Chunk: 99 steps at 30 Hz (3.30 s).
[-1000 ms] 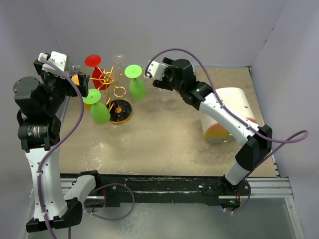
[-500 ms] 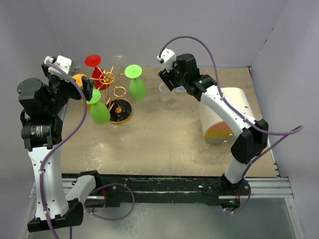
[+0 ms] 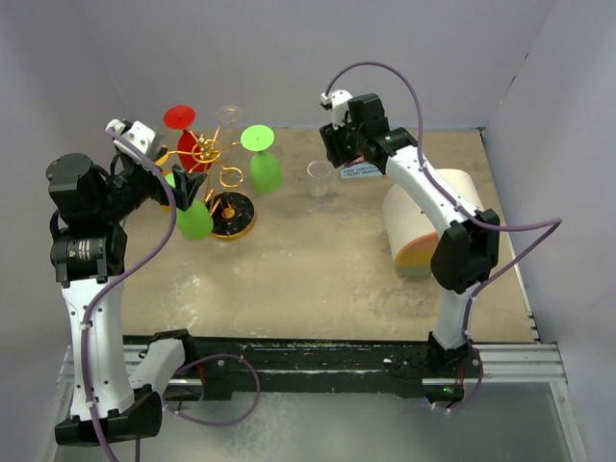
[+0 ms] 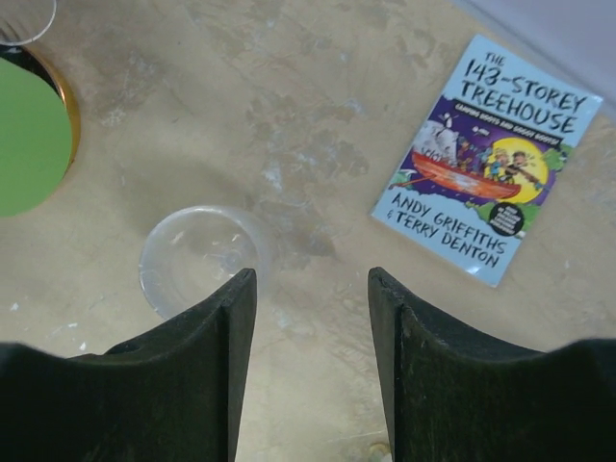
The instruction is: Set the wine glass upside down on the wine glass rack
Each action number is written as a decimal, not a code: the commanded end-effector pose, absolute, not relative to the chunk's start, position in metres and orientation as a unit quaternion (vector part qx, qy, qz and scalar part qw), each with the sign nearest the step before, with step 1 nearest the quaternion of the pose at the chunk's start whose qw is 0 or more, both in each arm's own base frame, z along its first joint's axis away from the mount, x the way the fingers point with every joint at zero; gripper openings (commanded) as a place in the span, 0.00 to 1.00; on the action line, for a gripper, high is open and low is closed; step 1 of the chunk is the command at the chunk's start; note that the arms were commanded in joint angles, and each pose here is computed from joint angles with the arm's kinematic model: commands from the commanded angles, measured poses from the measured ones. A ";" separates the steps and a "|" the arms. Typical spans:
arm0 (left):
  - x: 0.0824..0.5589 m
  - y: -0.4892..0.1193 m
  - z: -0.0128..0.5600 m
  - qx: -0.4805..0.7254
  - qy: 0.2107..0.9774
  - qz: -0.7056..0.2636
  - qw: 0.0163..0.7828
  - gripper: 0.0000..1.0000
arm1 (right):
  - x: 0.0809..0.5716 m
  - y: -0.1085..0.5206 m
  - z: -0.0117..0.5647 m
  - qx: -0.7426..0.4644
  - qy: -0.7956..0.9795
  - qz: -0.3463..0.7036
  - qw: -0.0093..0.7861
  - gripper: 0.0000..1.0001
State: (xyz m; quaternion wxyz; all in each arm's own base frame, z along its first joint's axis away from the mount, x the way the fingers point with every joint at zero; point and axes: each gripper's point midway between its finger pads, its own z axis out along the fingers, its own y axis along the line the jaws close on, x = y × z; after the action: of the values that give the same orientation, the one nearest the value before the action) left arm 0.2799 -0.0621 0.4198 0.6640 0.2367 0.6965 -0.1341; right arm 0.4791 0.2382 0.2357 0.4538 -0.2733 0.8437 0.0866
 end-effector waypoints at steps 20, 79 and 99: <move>0.282 -0.070 0.422 0.254 0.681 -0.157 0.669 0.99 | 0.484 0.261 0.206 -0.286 0.868 0.123 0.388 0.32; 0.339 -0.274 0.468 0.270 0.650 -0.455 0.545 0.88 | 0.304 0.175 0.550 -0.292 0.592 0.174 0.731 0.00; 0.345 -0.301 0.420 0.282 0.682 -0.485 0.469 0.46 | 0.284 0.191 0.553 -0.333 0.574 0.221 0.715 0.00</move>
State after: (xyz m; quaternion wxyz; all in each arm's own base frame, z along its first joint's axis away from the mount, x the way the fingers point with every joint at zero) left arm 0.3509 -0.2977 0.3999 0.4548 0.2684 0.7061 -0.4718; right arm 0.3003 0.1904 0.5134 0.6759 -0.3319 0.6245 0.2074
